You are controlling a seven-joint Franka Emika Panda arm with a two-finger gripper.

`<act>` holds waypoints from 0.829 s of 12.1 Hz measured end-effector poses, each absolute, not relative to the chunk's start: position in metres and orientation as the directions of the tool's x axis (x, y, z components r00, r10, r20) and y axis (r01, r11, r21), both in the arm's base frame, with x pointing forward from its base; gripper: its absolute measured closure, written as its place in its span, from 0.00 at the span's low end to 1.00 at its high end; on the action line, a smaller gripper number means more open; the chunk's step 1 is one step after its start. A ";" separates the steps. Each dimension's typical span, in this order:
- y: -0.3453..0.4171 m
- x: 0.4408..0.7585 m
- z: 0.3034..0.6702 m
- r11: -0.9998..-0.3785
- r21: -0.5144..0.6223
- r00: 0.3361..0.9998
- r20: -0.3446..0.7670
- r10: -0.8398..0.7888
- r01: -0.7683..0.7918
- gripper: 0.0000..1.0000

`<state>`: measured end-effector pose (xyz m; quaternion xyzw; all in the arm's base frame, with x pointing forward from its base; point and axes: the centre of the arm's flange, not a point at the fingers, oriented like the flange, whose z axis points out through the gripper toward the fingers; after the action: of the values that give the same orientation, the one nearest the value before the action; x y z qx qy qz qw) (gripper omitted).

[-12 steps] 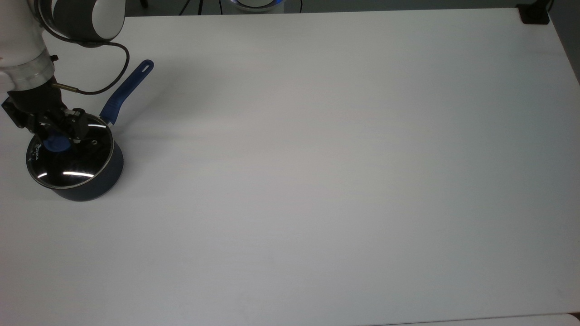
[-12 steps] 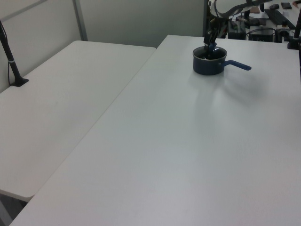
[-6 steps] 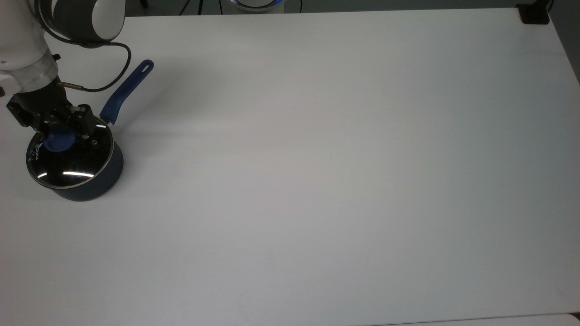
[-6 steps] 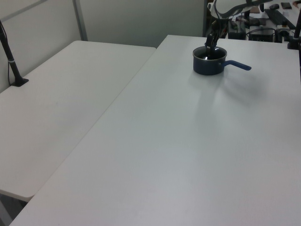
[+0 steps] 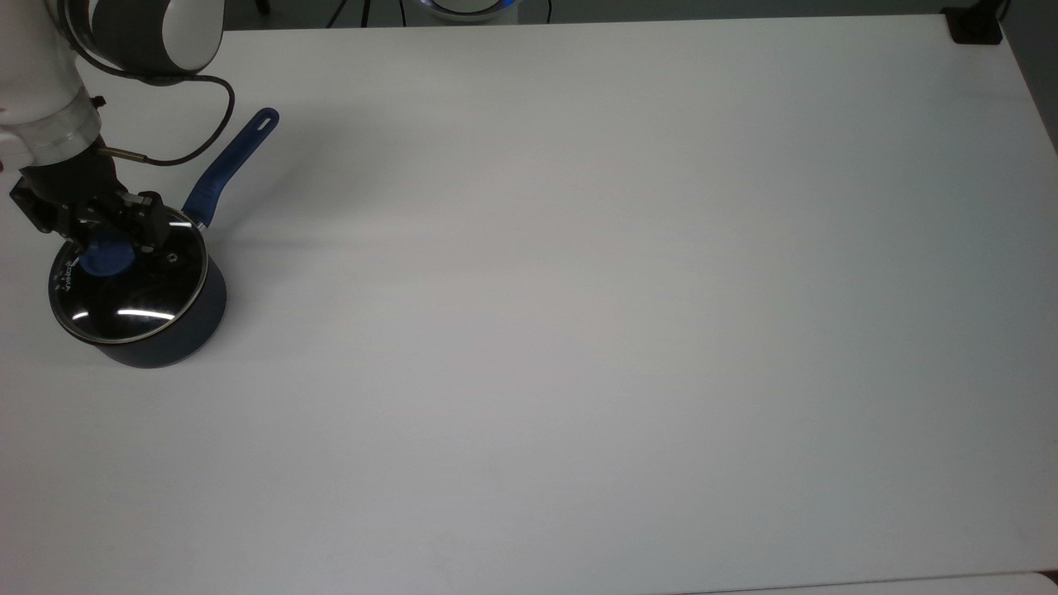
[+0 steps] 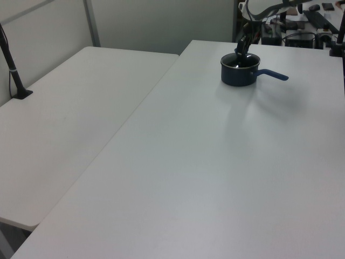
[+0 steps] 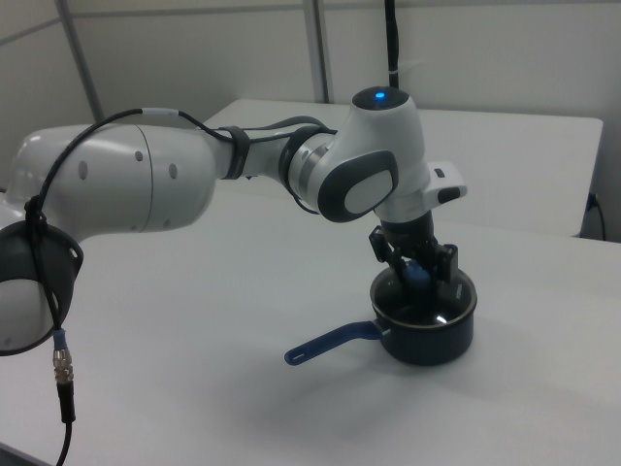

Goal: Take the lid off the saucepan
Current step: 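Lift the glass lid off the pot and carry it beside the saucepan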

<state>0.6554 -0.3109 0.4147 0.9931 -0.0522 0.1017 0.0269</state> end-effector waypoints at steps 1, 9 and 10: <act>-0.311 0.656 0.420 -0.993 0.045 0.972 0.214 -0.098 -0.110 0.41; -0.078 0.670 0.449 -0.999 0.015 0.984 0.173 0.042 0.039 0.42; -0.043 0.655 0.443 -0.998 0.014 0.988 0.143 0.058 0.057 0.42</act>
<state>0.6548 -0.0433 0.4426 0.9970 0.0290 0.0721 0.0051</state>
